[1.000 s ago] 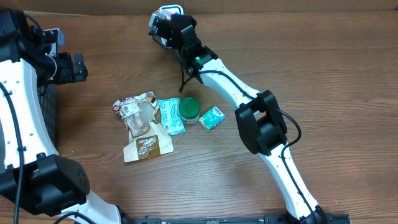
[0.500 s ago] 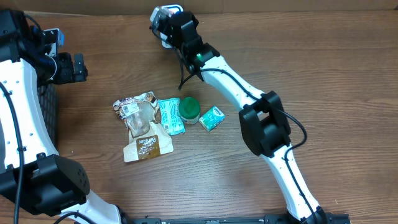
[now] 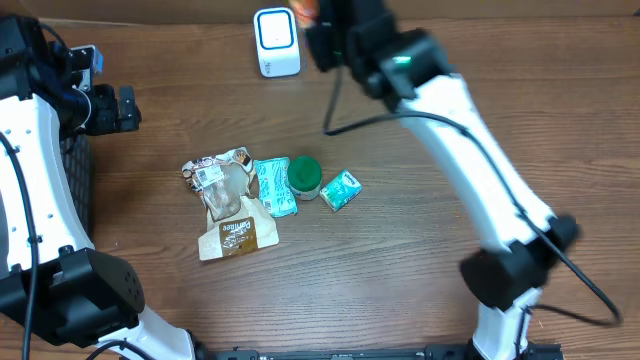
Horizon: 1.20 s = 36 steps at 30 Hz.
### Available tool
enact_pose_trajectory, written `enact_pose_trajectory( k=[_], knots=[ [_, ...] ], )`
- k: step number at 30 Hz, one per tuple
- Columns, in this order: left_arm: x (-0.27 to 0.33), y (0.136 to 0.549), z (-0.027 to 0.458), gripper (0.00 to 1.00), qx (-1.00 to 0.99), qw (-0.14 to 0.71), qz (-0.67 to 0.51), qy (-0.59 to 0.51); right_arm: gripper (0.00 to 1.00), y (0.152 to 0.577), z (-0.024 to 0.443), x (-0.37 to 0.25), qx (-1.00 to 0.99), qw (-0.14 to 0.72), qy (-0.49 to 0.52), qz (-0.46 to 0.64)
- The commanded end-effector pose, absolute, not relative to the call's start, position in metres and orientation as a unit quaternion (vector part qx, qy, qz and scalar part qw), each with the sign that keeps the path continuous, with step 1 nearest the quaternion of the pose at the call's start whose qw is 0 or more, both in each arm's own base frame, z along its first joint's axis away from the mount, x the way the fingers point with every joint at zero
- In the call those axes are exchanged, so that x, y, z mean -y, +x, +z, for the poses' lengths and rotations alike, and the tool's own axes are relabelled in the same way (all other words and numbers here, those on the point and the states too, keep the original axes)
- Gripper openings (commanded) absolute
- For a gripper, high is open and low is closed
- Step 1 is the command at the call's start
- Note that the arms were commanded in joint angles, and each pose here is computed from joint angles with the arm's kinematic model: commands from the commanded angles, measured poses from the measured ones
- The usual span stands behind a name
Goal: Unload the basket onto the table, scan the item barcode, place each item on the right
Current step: 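Carry the orange pack right and set it on the table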
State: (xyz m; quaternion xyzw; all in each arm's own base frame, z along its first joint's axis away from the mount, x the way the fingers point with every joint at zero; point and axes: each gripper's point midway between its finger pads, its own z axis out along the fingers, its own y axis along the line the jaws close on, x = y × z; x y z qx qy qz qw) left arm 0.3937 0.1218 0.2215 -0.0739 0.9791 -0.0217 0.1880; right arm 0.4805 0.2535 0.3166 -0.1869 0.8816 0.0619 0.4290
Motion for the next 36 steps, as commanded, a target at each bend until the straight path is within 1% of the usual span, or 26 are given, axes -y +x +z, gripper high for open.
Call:
enact_pose_trajectory(
  k=[1,4,7,15,24,27,31,35,36],
  knots=[
    [-0.121,0.394,0.223,0.99,-0.979,0.190,-0.021,-0.067,0.04,0.457,0.316,-0.207,-0.926,0.356,-0.011,0.125],
    [-0.121,0.394,0.223,1.00,-0.979,0.190,-0.021,-0.067,0.04,0.434,0.284,-0.177,-0.957,0.261,0.016,0.124],
    [-0.121,0.394,0.223,1.00,-0.979,0.190,-0.021,-0.067,0.04,0.421,0.256,-0.147,-0.974,0.191,0.047,0.112],
    [-0.121,0.394,0.223,0.99,-0.979,0.190,-0.021,-0.067,0.04,0.419,0.178,-0.081,-0.974,0.086,0.146,0.152],
    [-0.121,0.394,0.223,1.00,-0.979,0.190,-0.021,-0.067,0.04,0.406,0.084,-0.011,-0.944,0.039,0.264,0.192],
    [-0.121,0.394,0.223,1.00,-0.979,0.190,-0.021,-0.067,0.04,0.402,0.060,0.011,-0.932,0.042,0.303,0.194],
    [-0.121,0.394,0.223,0.99,-0.979,0.190,-0.021,-0.067,0.04,0.393,0.041,0.028,-0.922,0.042,0.332,0.197],
    [-0.121,0.394,0.223,1.00,-0.979,0.190,-0.021,-0.067,0.33,0.387,0.037,0.031,-0.924,0.036,0.327,0.192],
    [-0.121,0.394,0.223,1.00,-0.979,0.190,-0.021,-0.067,0.35,0.386,0.038,0.031,-0.925,0.034,0.326,0.192]
  ],
)
